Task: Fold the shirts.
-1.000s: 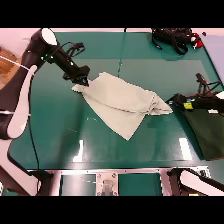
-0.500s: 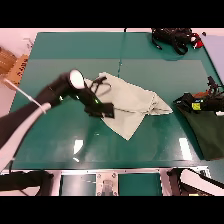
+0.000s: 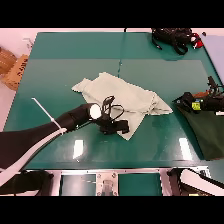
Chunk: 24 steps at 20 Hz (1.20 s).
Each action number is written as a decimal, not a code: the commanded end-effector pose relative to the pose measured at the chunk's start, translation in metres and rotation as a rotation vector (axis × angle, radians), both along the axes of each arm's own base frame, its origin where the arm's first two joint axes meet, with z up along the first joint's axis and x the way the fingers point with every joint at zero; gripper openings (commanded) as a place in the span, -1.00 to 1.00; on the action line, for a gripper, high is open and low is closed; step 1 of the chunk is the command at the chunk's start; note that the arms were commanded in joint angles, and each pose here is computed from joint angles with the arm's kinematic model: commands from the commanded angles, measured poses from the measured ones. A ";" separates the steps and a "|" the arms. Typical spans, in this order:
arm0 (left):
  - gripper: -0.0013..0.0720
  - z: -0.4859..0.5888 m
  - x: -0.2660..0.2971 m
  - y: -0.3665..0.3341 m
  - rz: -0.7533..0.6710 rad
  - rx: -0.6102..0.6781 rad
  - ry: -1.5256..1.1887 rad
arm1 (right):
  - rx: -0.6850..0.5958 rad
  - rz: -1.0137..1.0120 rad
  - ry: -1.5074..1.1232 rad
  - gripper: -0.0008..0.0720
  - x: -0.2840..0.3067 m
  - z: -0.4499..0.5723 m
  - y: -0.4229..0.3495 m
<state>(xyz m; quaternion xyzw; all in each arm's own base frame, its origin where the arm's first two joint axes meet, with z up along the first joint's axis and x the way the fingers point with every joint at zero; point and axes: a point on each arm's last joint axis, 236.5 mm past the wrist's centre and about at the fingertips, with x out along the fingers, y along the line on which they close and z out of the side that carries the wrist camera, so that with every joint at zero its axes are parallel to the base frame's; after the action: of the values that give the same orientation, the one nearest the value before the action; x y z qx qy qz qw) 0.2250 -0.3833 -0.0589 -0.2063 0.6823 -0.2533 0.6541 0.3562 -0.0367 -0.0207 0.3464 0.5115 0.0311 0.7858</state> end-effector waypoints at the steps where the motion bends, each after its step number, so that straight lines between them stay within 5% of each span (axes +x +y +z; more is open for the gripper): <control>1: 0.96 -0.012 -0.017 -0.002 0.000 0.017 0.077 | -0.001 0.007 -0.003 -0.08 0.001 0.000 0.003; 11: 0.86 -0.039 -0.005 -0.034 0.142 -0.100 0.186 | 0.014 0.011 -0.011 -0.09 0.004 0.002 0.009; 13: -0.61 -0.038 0.012 -0.029 0.157 -0.110 0.144 | 0.014 0.011 -0.011 -0.09 0.004 0.002 0.009; 14: -0.90 -0.037 0.022 -0.020 0.156 -0.113 0.135 | 0.014 0.012 -0.011 -0.09 0.004 0.002 0.009; 19: -0.90 0.014 0.079 0.076 0.147 -0.087 0.036 | 0.008 0.015 -0.006 -0.08 0.002 0.001 0.008; 24: -0.90 0.058 0.105 0.216 0.220 0.089 -0.090 | 0.047 0.024 0.059 -0.08 -0.017 -0.019 0.020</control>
<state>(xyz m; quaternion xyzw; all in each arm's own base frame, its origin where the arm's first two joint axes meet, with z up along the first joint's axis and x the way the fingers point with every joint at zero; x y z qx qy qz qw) 0.3326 -0.2421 -0.0118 -0.2841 0.6304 -0.2029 0.6933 0.3509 -0.0239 -0.0286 0.3520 0.5212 0.0399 0.7764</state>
